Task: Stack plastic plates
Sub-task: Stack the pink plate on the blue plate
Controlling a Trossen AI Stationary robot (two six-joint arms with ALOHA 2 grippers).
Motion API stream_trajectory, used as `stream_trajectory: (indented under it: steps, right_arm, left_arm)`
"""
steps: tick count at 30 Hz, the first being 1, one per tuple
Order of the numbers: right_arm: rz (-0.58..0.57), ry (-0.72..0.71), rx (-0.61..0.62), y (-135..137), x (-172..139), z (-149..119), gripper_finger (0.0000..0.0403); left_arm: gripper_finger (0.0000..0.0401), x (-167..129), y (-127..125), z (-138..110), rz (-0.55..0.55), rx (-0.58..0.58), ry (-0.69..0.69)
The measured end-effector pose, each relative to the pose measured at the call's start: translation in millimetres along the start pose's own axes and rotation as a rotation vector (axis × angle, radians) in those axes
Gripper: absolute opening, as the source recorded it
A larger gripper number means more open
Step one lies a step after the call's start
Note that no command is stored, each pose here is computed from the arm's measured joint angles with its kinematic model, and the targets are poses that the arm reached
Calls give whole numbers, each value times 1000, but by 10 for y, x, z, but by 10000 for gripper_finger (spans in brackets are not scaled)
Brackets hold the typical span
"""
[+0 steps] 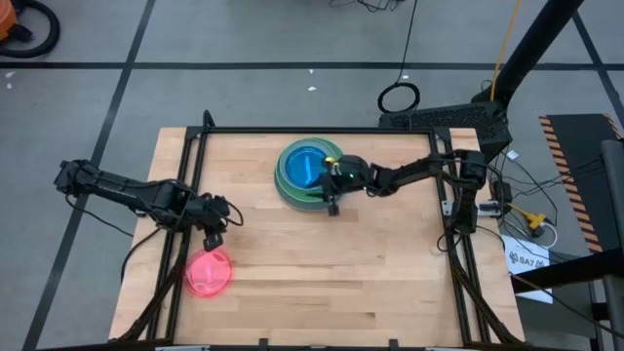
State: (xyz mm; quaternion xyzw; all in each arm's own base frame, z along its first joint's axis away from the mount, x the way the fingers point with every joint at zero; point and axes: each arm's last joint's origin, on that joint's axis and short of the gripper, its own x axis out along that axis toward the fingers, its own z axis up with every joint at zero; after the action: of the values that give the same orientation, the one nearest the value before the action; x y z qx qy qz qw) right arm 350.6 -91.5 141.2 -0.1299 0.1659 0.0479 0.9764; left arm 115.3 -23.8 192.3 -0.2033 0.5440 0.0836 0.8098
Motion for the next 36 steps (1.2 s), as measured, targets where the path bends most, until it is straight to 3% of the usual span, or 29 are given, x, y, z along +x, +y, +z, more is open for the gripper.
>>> stream_trajectory:
  steps: [11, 21, 28, 36]
  right_arm:
    - [65, -5, 153, 333, 48, 41, 95]
    - [20, 30, 154, 759, 122, 162, 95]
    - [-8, 52, 138, 928, 134, 195, 95]
    - [10, 66, 171, 1089, 136, 221, 95]
  left_arm:
    - [77, -6, -161, -45, -98, -23, -7]
    - [77, 11, -293, -160, -102, 22, 21]
    - [77, 210, -538, -200, -115, 135, 75]
    - [105, 391, -597, -285, -65, 243, 227]
